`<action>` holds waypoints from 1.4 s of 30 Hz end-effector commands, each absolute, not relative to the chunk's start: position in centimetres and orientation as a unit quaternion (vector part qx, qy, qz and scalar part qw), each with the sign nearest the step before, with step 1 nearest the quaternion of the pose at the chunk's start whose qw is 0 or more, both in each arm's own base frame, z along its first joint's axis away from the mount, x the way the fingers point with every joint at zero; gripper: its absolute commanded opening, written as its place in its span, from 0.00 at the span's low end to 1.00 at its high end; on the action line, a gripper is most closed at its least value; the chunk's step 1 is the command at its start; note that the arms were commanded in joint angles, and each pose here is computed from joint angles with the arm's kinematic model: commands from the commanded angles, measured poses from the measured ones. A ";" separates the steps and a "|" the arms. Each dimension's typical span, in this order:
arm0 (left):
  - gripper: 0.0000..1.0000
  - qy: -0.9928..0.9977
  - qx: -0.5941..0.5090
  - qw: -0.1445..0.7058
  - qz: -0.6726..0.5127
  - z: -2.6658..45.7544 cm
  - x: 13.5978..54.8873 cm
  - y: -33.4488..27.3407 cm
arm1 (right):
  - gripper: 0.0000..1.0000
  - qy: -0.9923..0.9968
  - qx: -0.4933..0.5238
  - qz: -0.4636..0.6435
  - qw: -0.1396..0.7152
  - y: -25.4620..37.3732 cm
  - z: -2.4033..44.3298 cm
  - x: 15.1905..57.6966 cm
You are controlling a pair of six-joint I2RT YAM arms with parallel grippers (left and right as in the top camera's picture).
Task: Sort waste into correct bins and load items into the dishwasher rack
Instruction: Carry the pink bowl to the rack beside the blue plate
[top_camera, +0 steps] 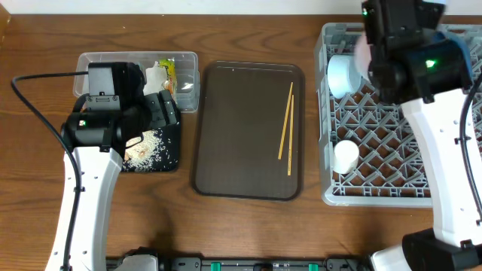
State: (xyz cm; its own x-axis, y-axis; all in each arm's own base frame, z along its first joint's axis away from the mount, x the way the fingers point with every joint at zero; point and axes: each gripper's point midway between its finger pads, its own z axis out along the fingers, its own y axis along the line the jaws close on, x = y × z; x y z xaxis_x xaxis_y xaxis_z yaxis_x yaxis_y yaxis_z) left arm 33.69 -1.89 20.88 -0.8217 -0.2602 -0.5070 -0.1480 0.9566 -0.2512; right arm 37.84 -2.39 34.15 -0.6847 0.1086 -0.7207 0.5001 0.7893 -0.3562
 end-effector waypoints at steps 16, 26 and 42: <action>0.89 0.948 -0.110 0.284 -0.094 21.3 34.0 -1.5 | 0.01 0.803 -0.068 -0.591 0.047 -7.7 26.5 38.6; 0.89 0.948 -0.110 0.284 -0.094 21.3 34.0 -1.5 | 0.01 0.809 -0.132 -0.568 -0.071 -9.4 20.4 39.5; 0.88 0.948 -0.110 0.284 -0.094 21.3 34.0 -1.5 | 0.01 0.835 -0.277 -0.458 -0.129 -10.3 15.8 42.2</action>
